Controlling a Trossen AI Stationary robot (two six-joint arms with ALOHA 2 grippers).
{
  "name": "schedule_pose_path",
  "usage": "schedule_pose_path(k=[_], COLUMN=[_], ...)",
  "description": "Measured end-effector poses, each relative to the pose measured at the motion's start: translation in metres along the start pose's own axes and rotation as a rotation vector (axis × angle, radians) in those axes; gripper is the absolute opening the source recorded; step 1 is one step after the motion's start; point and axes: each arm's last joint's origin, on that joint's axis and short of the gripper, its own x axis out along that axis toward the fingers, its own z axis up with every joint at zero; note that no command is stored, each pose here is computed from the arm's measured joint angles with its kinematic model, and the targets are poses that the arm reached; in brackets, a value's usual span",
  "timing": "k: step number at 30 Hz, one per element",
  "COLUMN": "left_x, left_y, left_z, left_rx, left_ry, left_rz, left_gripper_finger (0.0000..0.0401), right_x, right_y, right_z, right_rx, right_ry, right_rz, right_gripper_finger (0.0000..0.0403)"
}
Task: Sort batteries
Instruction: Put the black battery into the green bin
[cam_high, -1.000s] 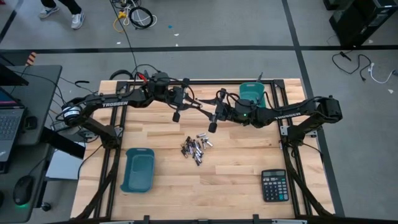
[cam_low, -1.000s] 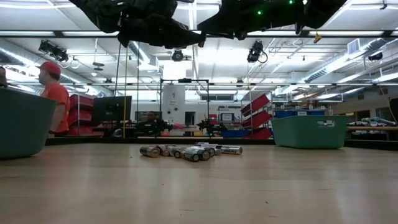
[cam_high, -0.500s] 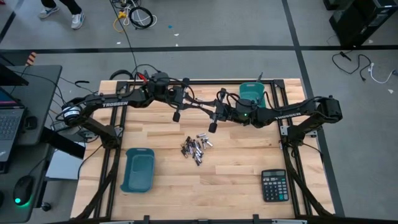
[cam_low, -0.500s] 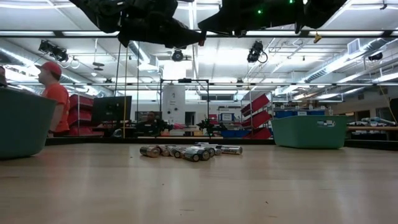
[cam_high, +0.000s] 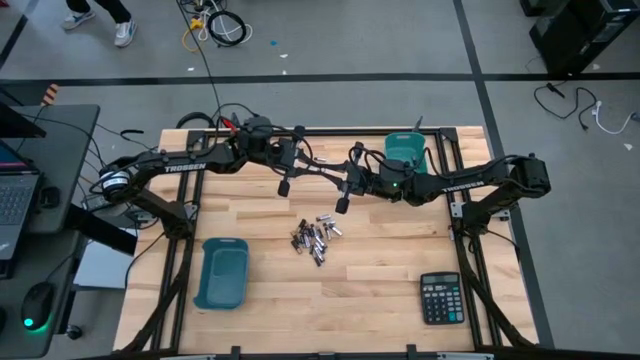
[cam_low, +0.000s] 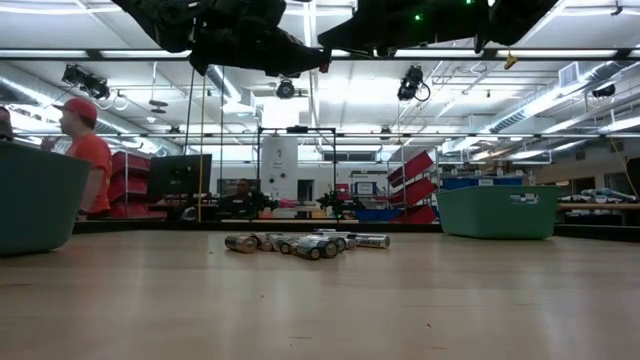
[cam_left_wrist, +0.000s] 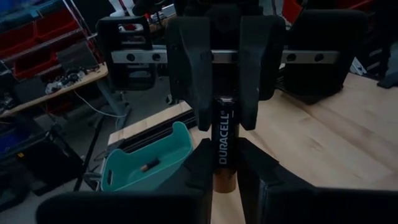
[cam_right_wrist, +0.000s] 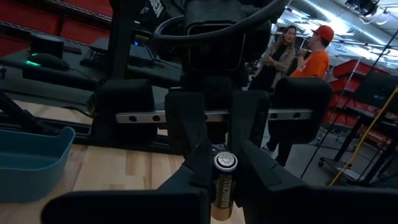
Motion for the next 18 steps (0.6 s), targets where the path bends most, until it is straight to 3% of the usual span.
schedule_pose_path(k=[5, 13, 18], left_x=[0.0, -0.001, -0.003], left_y=[0.0, -0.001, -0.002], left_z=[-0.003, -0.01, -0.019], left_rx=[-0.035, -0.091, -0.135], left_ry=[0.038, 0.13, 0.262], left_rz=[0.02, 0.071, 0.147], left_gripper_finger=[0.0072, 0.0145, 0.0176], right_x=[0.0, 0.0, -0.009], right_y=[0.0, -0.002, -0.011], right_z=[-0.001, 0.002, 0.007], right_rx=[0.002, 0.023, 0.034], right_ry=[0.01, -0.006, 0.118], right_rz=[-0.01, -0.031, -0.321], right_gripper_finger=[0.0041, 0.0041, 0.0041])
